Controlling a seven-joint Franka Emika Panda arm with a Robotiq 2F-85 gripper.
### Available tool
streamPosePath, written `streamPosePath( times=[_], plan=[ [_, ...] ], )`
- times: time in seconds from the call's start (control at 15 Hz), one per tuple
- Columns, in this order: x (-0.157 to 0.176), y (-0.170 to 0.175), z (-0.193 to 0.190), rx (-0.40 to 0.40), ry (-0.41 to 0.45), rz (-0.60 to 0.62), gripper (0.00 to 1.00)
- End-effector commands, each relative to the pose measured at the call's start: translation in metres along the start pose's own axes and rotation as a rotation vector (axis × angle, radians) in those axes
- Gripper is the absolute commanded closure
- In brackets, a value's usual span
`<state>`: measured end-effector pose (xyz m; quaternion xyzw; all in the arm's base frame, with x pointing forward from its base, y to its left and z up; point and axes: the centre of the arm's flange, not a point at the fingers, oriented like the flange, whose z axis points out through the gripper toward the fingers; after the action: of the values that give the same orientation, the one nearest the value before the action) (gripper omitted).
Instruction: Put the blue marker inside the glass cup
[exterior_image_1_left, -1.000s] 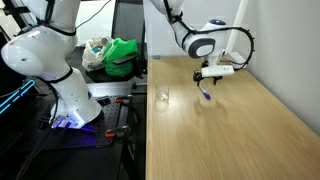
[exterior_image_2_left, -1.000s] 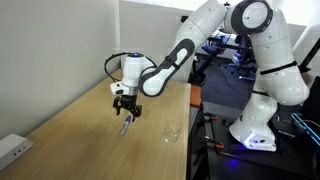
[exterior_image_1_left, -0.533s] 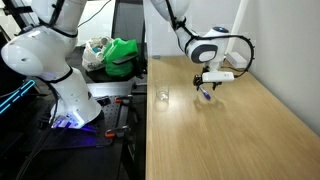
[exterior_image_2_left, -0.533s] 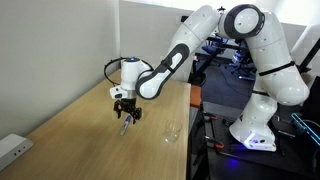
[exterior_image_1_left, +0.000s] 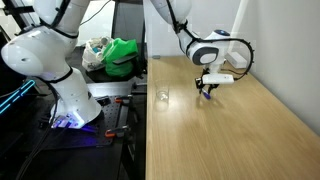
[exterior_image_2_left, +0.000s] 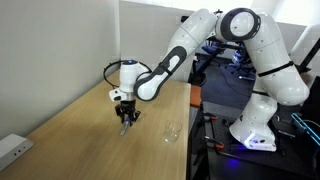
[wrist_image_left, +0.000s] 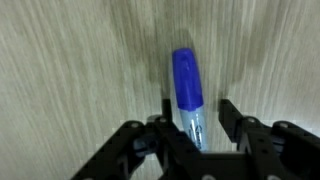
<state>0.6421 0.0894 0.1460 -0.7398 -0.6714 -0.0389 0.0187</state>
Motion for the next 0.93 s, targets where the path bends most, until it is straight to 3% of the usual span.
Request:
streamPosePath(
  times=[0.0,0.2,0.27,0.87],
  plan=[
    [0.002,0.009,-0.002,0.014,-0.026,-0.013,0.77],
    [0.003,0.009,-0.004,0.017,-0.020,-0.015,0.99],
    [0.004,0.009,-0.005,0.016,-0.018,-0.016,0.94],
    [0.006,0.001,-0.028,0.009,0.122,-0.051,0.94]
  ],
)
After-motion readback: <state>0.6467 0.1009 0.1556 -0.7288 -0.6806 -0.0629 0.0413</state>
